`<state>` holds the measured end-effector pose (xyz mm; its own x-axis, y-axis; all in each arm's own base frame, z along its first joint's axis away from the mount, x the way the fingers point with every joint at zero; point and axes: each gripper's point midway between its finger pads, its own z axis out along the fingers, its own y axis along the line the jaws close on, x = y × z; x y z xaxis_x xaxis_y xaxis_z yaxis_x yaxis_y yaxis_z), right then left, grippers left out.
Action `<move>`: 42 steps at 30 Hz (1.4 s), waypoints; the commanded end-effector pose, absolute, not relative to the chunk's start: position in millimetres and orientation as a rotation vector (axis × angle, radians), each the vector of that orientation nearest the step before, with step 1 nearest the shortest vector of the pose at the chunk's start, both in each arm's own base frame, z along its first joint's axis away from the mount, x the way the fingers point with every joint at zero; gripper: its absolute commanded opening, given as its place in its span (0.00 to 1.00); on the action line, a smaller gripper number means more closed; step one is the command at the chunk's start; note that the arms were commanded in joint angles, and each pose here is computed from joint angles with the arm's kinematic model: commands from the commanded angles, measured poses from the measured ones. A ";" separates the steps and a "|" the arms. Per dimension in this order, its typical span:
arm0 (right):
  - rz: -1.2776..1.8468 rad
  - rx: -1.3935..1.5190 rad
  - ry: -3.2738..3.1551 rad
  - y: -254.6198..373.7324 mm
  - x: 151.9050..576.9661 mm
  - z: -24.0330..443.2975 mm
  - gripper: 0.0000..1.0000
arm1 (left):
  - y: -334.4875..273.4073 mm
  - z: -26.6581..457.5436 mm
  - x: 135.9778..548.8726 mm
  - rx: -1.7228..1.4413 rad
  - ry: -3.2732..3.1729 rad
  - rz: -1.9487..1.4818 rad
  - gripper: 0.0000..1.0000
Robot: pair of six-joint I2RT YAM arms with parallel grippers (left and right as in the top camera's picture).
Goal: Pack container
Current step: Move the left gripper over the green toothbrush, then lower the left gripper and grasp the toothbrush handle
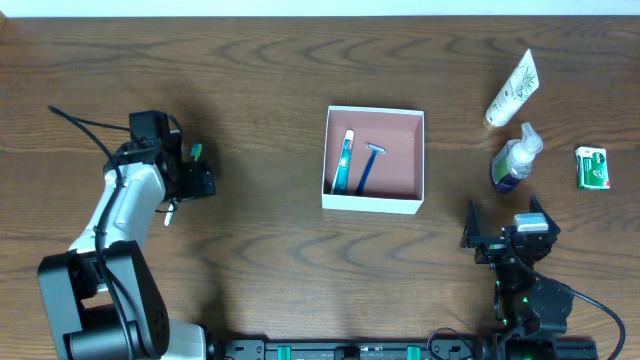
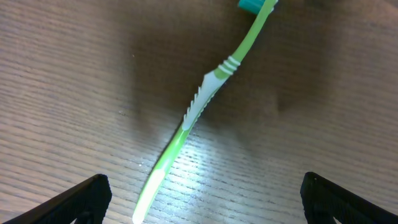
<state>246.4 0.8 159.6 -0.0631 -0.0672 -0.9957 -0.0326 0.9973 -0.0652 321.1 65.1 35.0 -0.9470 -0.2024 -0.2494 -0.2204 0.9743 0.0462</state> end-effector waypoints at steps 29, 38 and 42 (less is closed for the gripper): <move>-0.035 -0.091 1.634 1.6 246.2 158.9 0.99 | 65.9 1.3 311.1 -0.313 2.967 0.109 0.98; -0.035 -0.091 1.634 1.6 246.2 158.9 0.99 | 66.4 1.7 313.2 -0.313 2.958 0.110 0.89; -0.035 -0.091 1.634 1.6 246.2 158.9 0.99 | 64.3 1.5 313.3 -0.311 2.959 0.092 0.78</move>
